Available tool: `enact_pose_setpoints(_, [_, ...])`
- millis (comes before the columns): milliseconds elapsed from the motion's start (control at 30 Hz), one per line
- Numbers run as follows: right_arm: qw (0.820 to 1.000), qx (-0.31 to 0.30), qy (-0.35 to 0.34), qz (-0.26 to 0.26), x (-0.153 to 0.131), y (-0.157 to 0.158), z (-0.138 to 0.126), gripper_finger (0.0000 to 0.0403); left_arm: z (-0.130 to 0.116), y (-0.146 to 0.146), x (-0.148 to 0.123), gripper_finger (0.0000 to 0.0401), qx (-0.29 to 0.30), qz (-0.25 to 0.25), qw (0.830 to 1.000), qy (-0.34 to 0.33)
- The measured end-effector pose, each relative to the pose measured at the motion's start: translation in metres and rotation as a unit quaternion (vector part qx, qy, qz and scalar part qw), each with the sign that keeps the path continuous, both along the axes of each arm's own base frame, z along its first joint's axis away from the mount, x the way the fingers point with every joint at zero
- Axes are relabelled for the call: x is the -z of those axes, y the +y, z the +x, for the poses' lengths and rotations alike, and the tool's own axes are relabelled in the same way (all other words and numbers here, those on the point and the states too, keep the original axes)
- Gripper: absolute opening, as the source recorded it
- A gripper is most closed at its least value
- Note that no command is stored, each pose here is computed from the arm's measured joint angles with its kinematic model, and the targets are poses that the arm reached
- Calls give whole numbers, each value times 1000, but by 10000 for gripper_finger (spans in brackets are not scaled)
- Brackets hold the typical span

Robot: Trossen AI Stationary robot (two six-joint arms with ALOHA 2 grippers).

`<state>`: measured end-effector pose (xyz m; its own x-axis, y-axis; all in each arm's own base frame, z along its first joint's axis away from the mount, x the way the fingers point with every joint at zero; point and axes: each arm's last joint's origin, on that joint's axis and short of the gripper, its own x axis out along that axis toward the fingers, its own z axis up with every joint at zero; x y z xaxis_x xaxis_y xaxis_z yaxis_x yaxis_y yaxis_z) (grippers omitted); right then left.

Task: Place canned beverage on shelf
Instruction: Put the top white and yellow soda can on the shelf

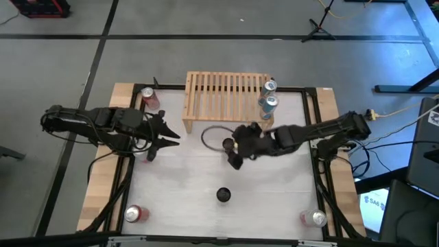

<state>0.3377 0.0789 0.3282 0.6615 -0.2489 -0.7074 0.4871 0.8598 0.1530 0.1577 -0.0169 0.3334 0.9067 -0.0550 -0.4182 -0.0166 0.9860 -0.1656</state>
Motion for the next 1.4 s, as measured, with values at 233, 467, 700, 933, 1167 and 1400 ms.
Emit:
enact_pose_setpoints(233, [998, 60, 30, 21, 31, 17, -6, 374, 5, 0, 2, 110, -5, 20, 1000, 4])
enact_pose_setpoints(467, [997, 62, 39, 18, 56, 23, 9, 374, 11, 0, 6, 110, -9, 25, 1000, 16])
enact_pose_setpoints(700, [997, 62, 54, 16, 54, 21, 4, 374, 26, -2, 9, 122, -14, 25, 1000, 13])
enact_pose_setpoints(933, [998, 26, 58, 10, 35, 30, -17, 374, 60, -6, 17, 179, -15, 11, 1000, -4])
enact_pose_setpoints(1167, [999, 17, 37, -34, 5, 59, -71, 374, 114, -11, 27, 202, -23, 5, 999, 46])
enact_pose_setpoints(1400, [997, 6, 46, -59, -6, 80, -122, 374, 181, 0, 33, 229, -54, -9, 994, 94])
